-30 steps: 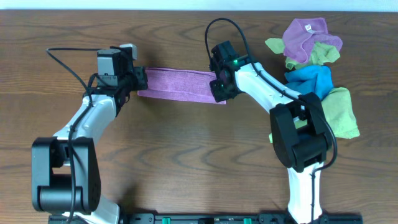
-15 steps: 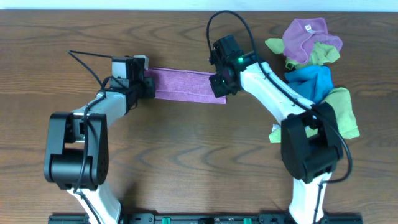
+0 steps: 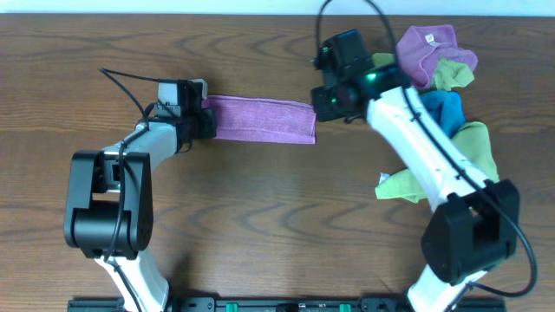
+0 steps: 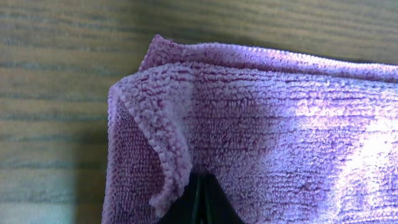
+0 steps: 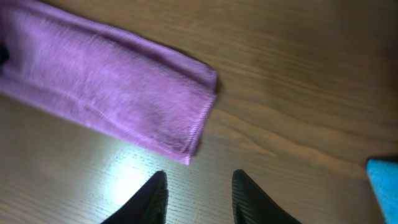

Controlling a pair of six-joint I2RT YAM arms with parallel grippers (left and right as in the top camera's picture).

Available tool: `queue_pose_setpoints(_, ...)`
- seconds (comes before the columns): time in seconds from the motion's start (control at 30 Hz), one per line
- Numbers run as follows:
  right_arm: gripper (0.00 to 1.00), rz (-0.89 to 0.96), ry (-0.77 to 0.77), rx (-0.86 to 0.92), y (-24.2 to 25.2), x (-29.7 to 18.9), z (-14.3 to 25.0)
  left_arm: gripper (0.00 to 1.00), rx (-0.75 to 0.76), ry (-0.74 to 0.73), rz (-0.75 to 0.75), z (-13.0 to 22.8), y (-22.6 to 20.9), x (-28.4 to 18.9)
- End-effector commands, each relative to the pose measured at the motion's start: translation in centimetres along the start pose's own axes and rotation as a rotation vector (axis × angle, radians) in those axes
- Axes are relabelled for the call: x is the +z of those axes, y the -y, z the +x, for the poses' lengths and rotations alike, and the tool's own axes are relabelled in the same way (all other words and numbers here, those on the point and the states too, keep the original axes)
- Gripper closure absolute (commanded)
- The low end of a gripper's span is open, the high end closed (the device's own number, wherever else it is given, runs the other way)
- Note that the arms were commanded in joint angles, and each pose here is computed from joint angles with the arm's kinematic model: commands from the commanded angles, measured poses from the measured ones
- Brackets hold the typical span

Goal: Fold the cloth

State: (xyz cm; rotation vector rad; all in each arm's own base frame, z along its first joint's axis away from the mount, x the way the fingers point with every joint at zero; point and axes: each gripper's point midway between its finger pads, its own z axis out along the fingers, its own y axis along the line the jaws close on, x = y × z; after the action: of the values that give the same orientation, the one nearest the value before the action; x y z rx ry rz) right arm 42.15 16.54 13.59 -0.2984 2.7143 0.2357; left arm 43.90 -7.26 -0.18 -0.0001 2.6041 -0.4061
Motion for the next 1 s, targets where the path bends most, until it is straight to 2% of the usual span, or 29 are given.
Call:
queue_pose_setpoints(0.0, 0.47, -0.116, -0.016, 0.102, 1.2, 0.0, -0.2, 0.94, -0.037, -0.192, -0.055, 6.4, -1.8, 1.5)
queue_pose_setpoints(0.03, 0.42, -0.145, -0.021, 0.121, 1.6, -0.1, -0.2, 0.94, -0.039, -0.196, -0.056, 6.5, -1.8, 1.5)
queue_pose_setpoints(0.1, 0.38, -0.202, -0.044, 0.143, 1.5, 0.3, 0.1, 0.94, -0.038, -0.193, -0.055, 6.4, -1.8, 1.5)
queue_pose_setpoints(0.2, 0.33, -0.270, -0.111, 0.146, 1.0, 2.5, 1.9, 0.95, -0.061, -0.189, -0.057, 6.3, -1.8, 1.5)
queue_pose_setpoints(0.37, 0.24, -0.495, -0.220, 0.175, -1.7, 6.3, 4.4, 0.94, -0.074, -0.203, -0.060, 6.7, -1.8, 1.5)
queue_pose_setpoints(0.57, 0.18, -0.517, -0.300, 0.204, -0.8, 9.0, 6.4, 0.94, -0.113, -0.239, -0.044, 7.5, -1.4, 1.3)
queue_pose_setpoints(0.87, 0.14, -0.523, -0.248, 0.196, 0.0, 11.5, 5.6, 0.94, -0.156, -0.243, -0.042, 7.6, -1.3, 1.3)
queue_pose_setpoints(0.97, 0.14, -0.576, -0.267, 0.217, -0.6, 12.8, 6.1, 0.94, -0.155, -0.242, -0.045, 7.6, -1.4, 1.3)
